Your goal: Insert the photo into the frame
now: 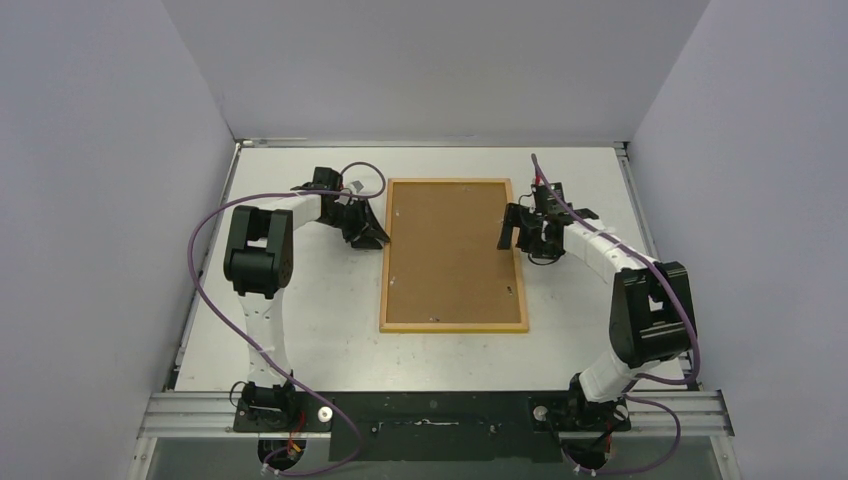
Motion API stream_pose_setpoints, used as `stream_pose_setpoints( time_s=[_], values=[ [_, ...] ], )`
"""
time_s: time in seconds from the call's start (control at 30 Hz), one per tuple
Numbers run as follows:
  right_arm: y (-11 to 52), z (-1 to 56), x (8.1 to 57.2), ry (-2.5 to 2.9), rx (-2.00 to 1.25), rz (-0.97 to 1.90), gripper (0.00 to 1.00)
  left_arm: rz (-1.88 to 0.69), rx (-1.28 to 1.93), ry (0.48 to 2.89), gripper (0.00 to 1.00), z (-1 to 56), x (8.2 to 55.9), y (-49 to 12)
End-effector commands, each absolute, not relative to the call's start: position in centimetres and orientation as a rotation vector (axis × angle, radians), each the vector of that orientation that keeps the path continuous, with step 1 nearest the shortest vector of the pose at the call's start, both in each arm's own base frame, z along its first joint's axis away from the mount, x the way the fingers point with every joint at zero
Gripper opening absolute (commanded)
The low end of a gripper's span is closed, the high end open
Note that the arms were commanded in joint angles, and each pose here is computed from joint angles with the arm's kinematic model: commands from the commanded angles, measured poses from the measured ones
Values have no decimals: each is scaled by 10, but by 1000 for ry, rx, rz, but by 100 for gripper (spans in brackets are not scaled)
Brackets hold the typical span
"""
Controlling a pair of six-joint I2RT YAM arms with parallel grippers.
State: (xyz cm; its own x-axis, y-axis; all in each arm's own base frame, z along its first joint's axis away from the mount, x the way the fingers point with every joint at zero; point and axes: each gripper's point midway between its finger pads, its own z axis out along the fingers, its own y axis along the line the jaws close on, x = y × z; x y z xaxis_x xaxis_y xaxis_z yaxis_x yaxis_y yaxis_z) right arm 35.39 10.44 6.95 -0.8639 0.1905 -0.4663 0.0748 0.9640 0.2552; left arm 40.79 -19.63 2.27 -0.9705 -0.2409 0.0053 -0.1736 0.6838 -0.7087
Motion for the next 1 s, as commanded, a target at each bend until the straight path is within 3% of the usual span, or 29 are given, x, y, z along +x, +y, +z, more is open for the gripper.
stream_pose_setpoints(
  time_s=[0.0,0.27,0.53,0.8,0.97],
  values=[
    [101,62,357,2619,216,294,91,-1044,-330,2857,36,11,398,-184],
    [129,38,345,2698,179,404,88,-1053,-328,2846,38,17,391,-184],
    [165,47,334,2661,92,468,80,-1065,-355,2839,31,18,380,-184],
    [208,52,311,2640,32,509,78,-916,-380,2843,31,28,369,-152],
    [226,52,283,2649,-125,382,80,-741,-375,2920,32,26,344,-129]
  ],
)
